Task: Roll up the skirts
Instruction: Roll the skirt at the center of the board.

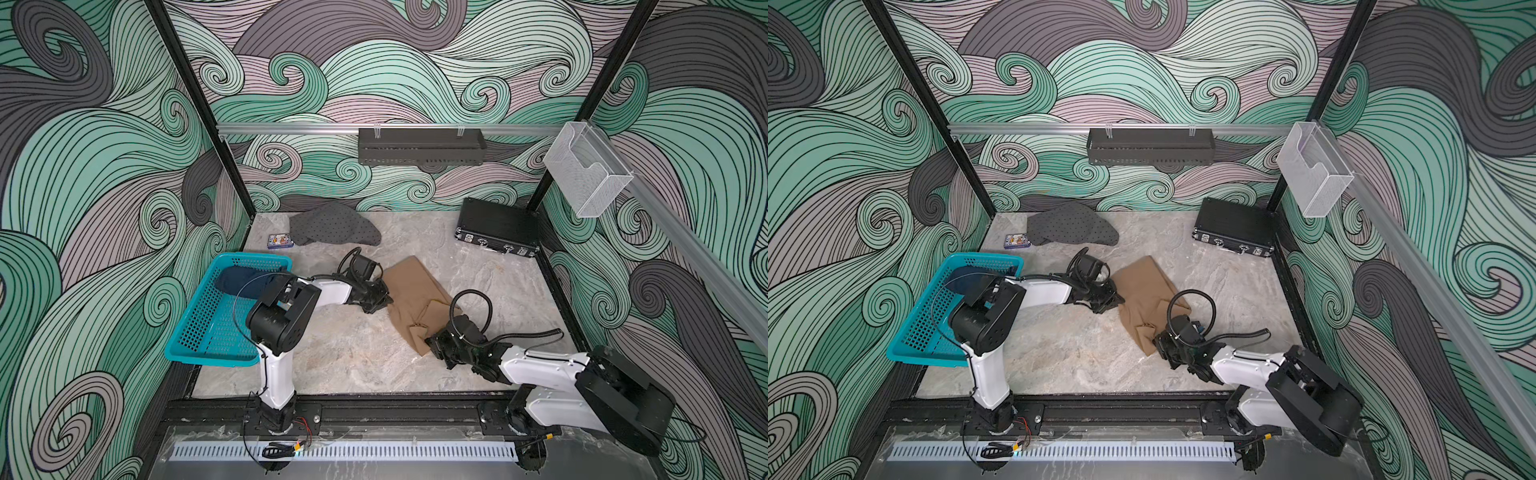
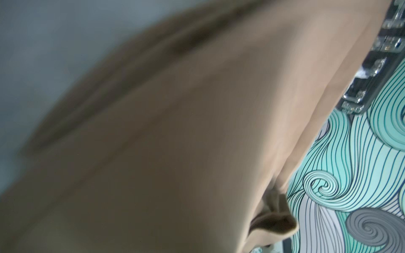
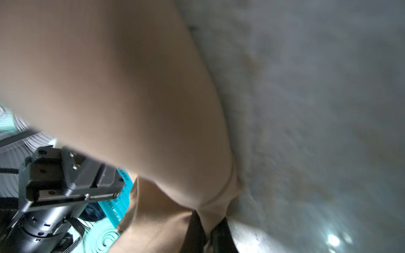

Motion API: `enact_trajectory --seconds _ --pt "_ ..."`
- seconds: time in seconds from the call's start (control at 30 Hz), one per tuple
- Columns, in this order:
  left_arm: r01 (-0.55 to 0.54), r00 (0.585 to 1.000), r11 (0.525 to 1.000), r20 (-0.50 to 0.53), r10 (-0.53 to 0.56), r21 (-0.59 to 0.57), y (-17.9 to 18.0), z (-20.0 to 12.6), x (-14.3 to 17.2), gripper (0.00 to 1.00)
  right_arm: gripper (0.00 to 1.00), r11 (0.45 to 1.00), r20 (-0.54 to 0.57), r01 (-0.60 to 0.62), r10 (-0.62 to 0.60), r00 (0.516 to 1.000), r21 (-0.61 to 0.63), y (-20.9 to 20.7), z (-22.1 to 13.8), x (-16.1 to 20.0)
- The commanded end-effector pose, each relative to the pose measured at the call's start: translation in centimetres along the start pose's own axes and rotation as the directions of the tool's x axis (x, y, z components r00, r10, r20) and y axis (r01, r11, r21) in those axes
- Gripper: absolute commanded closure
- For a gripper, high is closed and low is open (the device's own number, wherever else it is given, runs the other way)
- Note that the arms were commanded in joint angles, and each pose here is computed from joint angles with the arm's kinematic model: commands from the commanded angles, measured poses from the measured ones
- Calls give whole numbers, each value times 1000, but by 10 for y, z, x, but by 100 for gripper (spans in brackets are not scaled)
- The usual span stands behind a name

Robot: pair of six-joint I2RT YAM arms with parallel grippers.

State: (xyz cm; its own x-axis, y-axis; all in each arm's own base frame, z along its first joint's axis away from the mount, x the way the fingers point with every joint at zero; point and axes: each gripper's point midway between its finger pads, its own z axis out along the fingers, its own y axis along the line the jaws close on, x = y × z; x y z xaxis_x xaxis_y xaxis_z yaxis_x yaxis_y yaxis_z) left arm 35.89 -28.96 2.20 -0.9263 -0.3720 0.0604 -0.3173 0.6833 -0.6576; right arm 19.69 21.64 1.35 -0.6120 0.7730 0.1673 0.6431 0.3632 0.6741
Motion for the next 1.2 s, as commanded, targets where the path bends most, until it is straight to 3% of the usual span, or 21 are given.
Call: enact_trajectory --seconds 0.0,0.03,0.1,0.2,0.33,0.43,0.5,0.57,0.67,0.97,1.17 --pt "-76 997 996 -11 76 -41 -11 -7 -34 69 100 967 204 -210 180 962 141 -51 -3 -29" --pt "-75 997 996 -18 74 -49 -13 -8 -42 53 100 961 214 -240 208 954 135 -50 0 -30" --pt "-41 999 995 -34 38 -90 -7 -18 -57 37 100 950 217 -292 264 940 111 -44 8 -29" --pt "-10 1000 993 -3 10 -118 2 -53 -59 24 98 935 224 -337 307 925 111 -40 20 -27" --pt "-20 1000 990 -2 20 -138 8 -102 -26 18 97 931 198 -353 330 923 92 -29 35 -24" --pt "-100 991 994 -79 104 52 -9 -113 15 11 96 930 200 -359 339 919 75 -27 41 -23" --pt "-138 979 990 -149 140 23 -1 -122 38 11 92 938 190 -332 309 932 100 -25 43 -19" --pt "-131 963 982 -216 158 134 -10 -117 58 11 91 943 171 -316 296 940 102 -25 47 -16" --pt "-88 949 979 -284 137 182 -14 -109 75 14 90 948 126 -311 301 945 68 -24 56 -13" --pt "87 974 992 -216 -64 96 -14 -79 81 14 92 959 93 -278 273 958 55 -36 75 -13" --pt "165 948 986 -273 -162 -11 8 -58 88 17 90 968 94 -239 231 968 80 -44 75 -13"
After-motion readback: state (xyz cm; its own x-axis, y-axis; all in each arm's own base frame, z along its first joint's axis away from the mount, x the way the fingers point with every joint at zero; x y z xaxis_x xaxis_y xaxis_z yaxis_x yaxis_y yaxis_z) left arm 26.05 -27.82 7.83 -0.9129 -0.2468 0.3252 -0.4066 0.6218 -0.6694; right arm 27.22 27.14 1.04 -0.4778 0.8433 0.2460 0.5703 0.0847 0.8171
